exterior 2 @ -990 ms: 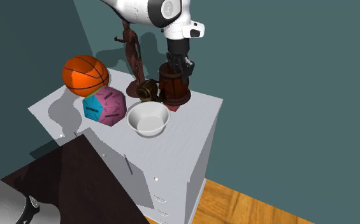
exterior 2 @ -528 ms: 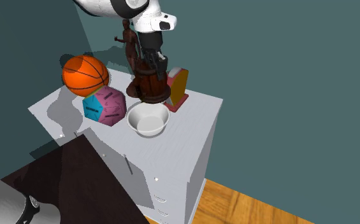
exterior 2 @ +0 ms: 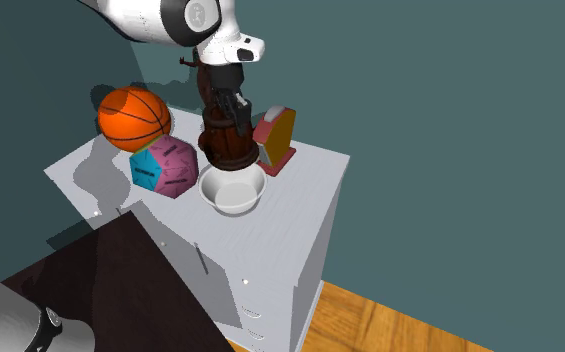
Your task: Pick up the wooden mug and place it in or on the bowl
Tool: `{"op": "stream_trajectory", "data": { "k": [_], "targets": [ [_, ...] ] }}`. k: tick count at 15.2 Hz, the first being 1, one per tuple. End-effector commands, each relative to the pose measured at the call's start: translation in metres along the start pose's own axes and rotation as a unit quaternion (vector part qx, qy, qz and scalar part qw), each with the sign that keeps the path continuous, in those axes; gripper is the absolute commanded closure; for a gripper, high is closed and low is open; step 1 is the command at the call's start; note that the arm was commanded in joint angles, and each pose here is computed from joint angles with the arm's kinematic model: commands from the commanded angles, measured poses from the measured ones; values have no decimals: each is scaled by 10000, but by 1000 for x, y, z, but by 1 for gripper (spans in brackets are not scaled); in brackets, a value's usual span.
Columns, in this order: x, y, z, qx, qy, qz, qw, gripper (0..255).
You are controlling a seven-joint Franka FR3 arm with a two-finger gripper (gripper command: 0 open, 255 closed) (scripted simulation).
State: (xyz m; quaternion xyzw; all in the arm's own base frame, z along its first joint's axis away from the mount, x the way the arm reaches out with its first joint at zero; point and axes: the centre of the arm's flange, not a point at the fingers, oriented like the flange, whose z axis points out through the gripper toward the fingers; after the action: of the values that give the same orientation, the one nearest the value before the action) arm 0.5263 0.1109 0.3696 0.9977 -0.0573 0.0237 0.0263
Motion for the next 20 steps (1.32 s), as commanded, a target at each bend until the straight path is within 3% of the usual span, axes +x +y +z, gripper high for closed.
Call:
{"op": "stream_trajectory", "data": {
  "k": [1, 15, 20],
  "targets": [
    [0, -1, 10, 5, 13, 1, 10000, 255],
    [-4, -5, 84, 5, 13, 1, 10000, 255],
    [-4, -5, 87, 5, 13, 1, 10000, 255]
  ]
}}
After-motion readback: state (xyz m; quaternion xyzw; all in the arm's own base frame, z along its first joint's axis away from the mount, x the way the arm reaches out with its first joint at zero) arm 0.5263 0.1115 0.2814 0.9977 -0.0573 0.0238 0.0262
